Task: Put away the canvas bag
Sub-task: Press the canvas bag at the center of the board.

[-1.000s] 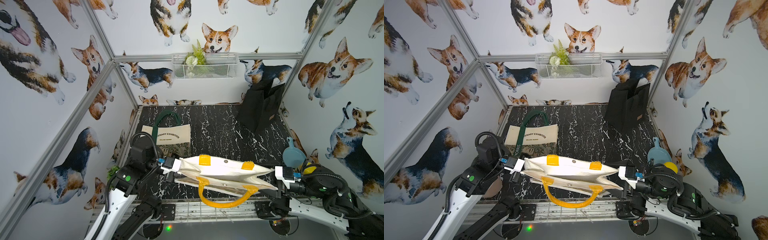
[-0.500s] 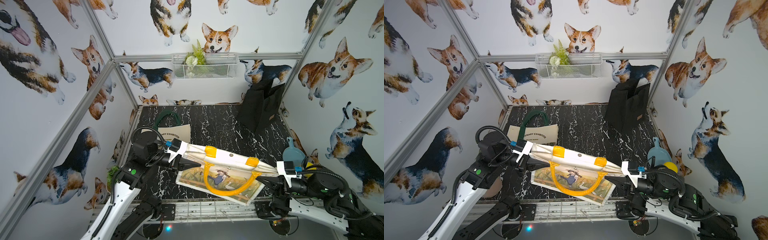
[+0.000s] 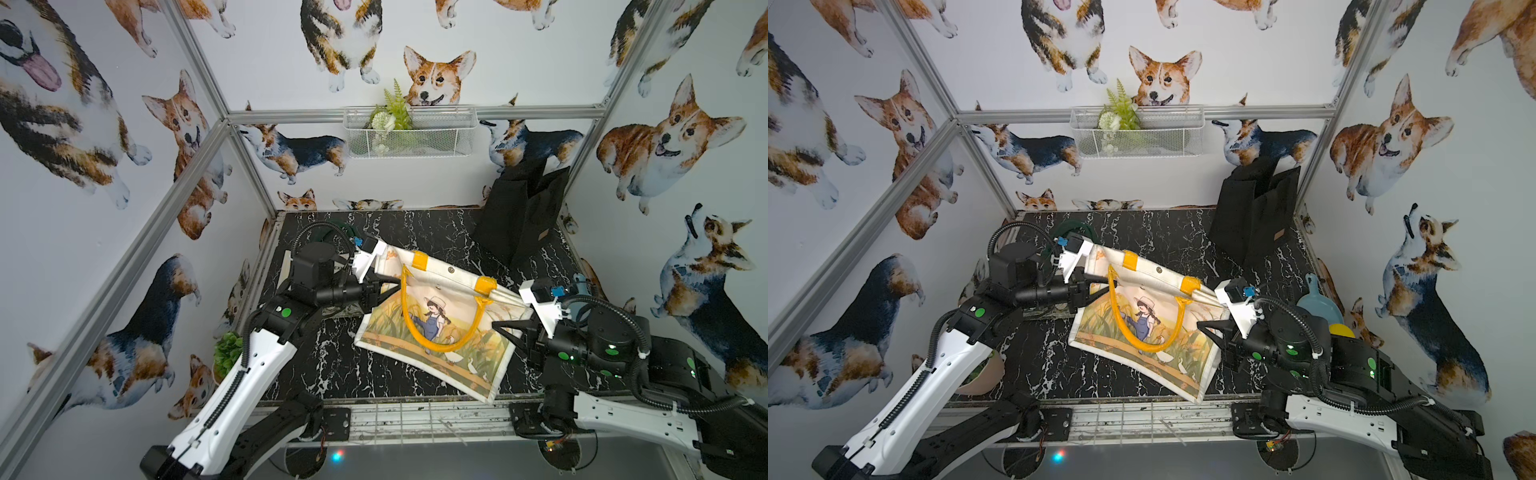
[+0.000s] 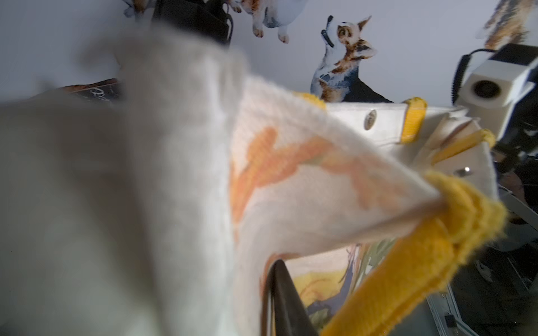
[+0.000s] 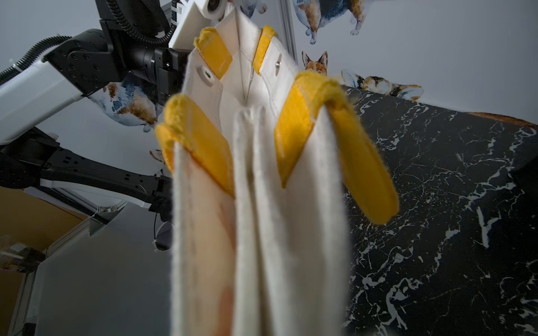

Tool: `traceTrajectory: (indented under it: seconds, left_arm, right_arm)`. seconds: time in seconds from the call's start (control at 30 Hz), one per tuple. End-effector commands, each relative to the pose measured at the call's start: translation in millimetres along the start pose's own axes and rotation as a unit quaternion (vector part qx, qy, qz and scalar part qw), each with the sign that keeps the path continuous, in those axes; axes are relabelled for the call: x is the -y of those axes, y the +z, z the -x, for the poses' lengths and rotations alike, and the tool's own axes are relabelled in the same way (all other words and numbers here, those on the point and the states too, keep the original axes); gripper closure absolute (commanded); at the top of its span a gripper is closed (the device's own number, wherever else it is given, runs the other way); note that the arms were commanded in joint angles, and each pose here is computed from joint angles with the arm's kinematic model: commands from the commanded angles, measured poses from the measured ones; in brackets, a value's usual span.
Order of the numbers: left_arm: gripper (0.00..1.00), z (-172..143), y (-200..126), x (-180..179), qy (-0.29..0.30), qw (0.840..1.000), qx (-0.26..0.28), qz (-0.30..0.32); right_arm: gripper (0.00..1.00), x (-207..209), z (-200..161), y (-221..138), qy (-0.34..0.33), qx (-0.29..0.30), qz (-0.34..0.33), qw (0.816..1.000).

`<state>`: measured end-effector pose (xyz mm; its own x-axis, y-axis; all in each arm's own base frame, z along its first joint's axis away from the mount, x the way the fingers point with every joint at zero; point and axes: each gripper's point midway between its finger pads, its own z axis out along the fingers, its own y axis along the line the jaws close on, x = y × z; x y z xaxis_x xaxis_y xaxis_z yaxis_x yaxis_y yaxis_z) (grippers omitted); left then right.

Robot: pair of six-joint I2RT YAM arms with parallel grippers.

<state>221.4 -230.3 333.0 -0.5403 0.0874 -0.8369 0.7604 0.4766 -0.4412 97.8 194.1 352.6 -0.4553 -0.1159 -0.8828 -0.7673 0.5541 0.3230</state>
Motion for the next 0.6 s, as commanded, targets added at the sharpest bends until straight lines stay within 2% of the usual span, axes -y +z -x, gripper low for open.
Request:
traceTrajectory:
  seconds: [0.0,0.07,0.1,0.17,0.27,0.4,0.5,0.57]
  left_arm:
    - [0.78,-15,-18,-82,-0.047,0.970,-0.030,0.236]
    - [0.76,-20,-25,-93,-0.044,0.961,-0.043,0.270]
    - [0.72,-21,-29,-95,-0.042,0.958,-0.044,0.281]
    - [0.51,-24,-35,-101,-0.042,0.951,-0.043,0.302]
    - [0.50,-27,-34,-96,-0.044,0.956,-0.047,0.287]
    - [0.49,-28,-26,-87,-0.052,0.965,-0.045,0.254]
    - [0.48,-30,-24,-86,-0.057,0.966,-0.042,0.248]
    - [0.48,-30,-23,-83,-0.061,0.969,-0.039,0.236]
  right_arm:
    - [1.00,17,18,-16,0.054,0.050,-0.043,0.996]
    - [1.00,29,21,-22,0.081,0.069,-0.073,0.992]
    - [1.00,35,20,-24,0.092,0.073,-0.086,0.989]
    - [1.00,43,16,-22,0.106,0.070,-0.109,0.986]
    - [1.00,53,9,-13,0.141,0.068,-0.139,0.978]
    - [1.00,54,7,13,0.207,0.094,-0.135,0.964]
    - [1.00,59,12,29,0.259,0.138,-0.132,0.947]
    - [1.00,69,12,33,0.296,0.171,-0.145,0.928]
